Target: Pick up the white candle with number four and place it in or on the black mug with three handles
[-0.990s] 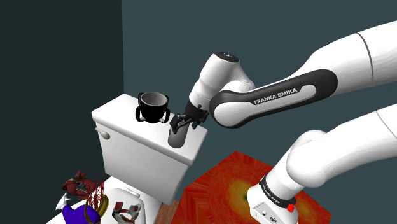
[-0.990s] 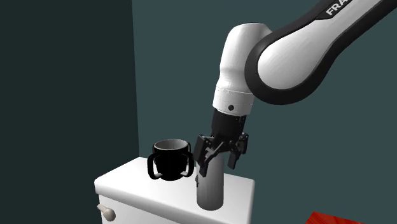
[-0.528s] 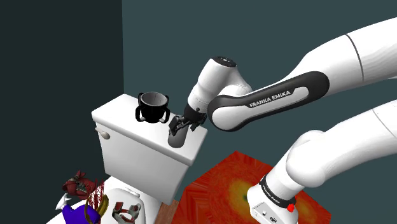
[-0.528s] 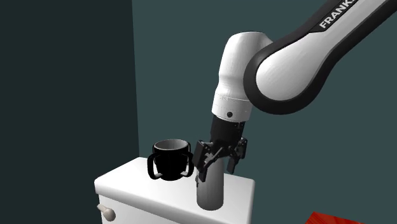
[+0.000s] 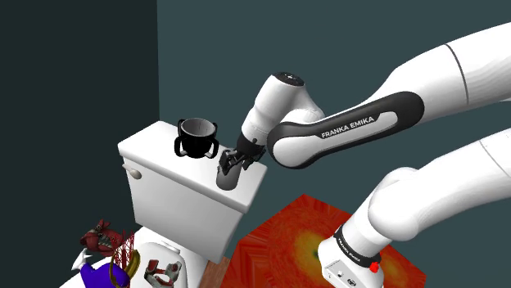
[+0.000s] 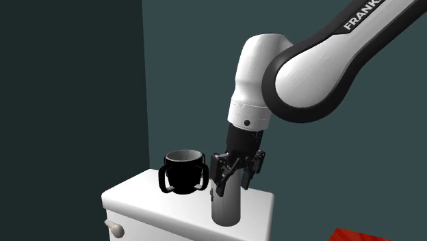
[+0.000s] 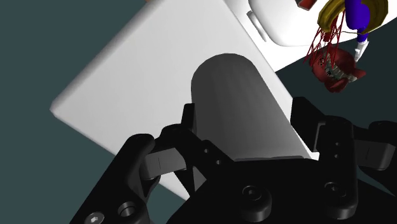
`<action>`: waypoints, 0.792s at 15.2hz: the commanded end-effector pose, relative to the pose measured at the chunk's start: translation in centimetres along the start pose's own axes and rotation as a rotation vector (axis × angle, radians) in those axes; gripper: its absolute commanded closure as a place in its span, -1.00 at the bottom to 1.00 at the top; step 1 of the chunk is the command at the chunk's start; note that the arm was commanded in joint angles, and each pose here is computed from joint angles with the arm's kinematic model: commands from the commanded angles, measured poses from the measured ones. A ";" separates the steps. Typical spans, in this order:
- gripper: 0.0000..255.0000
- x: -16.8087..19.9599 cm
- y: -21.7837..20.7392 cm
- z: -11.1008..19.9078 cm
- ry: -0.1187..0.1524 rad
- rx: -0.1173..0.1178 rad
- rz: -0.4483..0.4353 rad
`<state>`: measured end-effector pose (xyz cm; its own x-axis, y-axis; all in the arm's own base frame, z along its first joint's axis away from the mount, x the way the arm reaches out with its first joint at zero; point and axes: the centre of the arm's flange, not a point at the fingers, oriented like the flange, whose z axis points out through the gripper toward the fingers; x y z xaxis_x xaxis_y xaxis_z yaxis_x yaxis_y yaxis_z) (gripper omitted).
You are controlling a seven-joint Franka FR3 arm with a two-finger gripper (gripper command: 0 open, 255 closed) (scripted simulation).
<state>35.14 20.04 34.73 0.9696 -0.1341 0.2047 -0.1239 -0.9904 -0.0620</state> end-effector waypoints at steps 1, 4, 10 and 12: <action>1.00 0.0 0.0 0.1 -0.002 -0.001 0.001; 1.00 0.0 0.0 0.1 -0.001 -0.001 0.001; 1.00 0.6 -0.2 -3.0 -0.001 -0.001 0.001; 1.00 0.8 -0.2 -4.0 -0.001 -0.001 0.001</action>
<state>35.17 20.09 38.11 0.9699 -0.1346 0.2030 -0.1247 -0.9903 -0.0612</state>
